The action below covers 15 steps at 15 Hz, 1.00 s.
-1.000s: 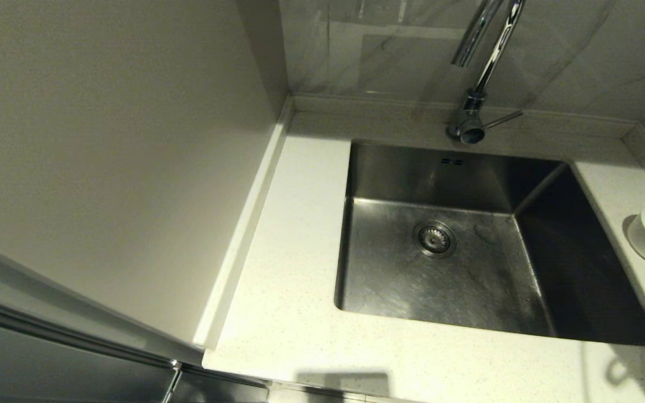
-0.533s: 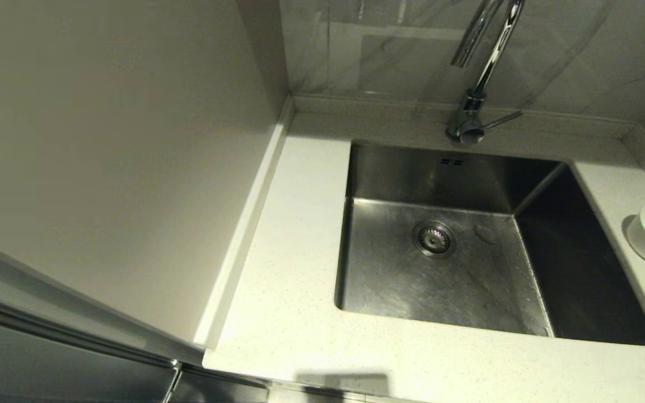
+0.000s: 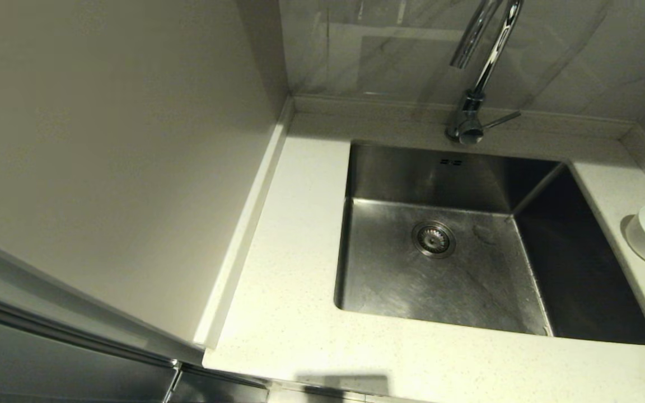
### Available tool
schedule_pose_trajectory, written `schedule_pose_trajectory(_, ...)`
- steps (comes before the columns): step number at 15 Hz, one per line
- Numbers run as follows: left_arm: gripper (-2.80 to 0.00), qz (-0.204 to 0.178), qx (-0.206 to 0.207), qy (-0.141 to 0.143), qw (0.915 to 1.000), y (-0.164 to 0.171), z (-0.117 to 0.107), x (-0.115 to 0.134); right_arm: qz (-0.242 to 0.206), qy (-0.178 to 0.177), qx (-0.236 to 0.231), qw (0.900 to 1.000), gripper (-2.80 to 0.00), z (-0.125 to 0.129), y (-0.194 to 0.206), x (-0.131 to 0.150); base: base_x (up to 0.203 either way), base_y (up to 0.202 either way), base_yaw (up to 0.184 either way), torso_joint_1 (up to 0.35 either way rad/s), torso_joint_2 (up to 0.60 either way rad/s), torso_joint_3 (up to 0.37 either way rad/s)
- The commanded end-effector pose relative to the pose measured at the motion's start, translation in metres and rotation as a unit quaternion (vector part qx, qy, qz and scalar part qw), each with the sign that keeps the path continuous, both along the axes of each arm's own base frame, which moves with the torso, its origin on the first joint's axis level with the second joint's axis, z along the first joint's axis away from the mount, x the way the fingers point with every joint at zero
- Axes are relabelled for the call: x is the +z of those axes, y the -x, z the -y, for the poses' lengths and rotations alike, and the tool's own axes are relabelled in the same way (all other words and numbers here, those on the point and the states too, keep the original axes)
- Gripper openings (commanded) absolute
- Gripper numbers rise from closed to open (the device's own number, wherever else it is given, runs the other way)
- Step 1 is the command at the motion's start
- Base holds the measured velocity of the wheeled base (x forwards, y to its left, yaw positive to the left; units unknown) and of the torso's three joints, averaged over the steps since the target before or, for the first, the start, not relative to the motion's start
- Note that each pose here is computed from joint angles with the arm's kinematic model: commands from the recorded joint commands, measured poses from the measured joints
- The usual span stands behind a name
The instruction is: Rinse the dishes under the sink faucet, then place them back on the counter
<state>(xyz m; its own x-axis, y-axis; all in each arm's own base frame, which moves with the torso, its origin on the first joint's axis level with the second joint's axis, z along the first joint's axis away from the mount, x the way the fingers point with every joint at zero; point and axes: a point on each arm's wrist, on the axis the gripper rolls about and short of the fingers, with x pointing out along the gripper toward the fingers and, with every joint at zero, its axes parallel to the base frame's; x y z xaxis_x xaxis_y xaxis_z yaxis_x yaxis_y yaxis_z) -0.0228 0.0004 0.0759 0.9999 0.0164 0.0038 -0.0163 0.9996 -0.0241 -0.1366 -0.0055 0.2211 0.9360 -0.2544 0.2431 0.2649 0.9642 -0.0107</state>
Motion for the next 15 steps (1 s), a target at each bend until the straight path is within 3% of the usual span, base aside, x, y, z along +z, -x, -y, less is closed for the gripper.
schedule_pose_trajectory(1,-2.80,0.002,0.000,0.000,1.0000,0.000,0.000,0.000,-0.029,-0.019,-0.005,0.999,-2.80,0.000,-0.020,-0.031,0.000,0.000,0.000,0.000,0.00,0.000)
schedule_pose_trajectory(5,-2.80,0.002,0.000,0.000,1.0000,0.000,0.000,0.000,-0.107,-0.028,0.009,0.994,-2.80,0.000,-0.082,-0.094,0.000,0.000,0.000,0.000,0.00,0.000)
schedule_pose_trajectory(8,-2.80,0.002,0.000,0.000,1.0000,0.000,0.000,0.000,-0.102,-0.005,0.064,0.993,-2.80,-0.003,-0.109,-0.131,0.000,0.000,0.000,0.000,0.00,0.000)
schedule_pose_trajectory(10,-2.80,0.002,0.000,0.000,1.0000,0.000,0.000,0.000,-0.099,-0.008,0.121,0.988,-2.80,-0.005,-0.114,-0.140,0.000,0.000,0.000,0.000,0.00,0.000)
schedule_pose_trajectory(11,-2.80,0.002,0.000,0.000,1.0000,0.000,0.000,0.000,-0.127,-0.013,0.122,0.984,-2.80,-0.005,-0.114,-0.146,0.000,0.000,0.000,0.000,0.00,0.000)
schedule_pose_trajectory(15,-2.80,0.002,0.000,0.000,1.0000,0.000,0.000,0.000,-0.121,-0.020,0.124,0.985,-2.80,-0.005,-0.114,-0.145,0.000,0.000,0.000,0.000,0.00,0.000)
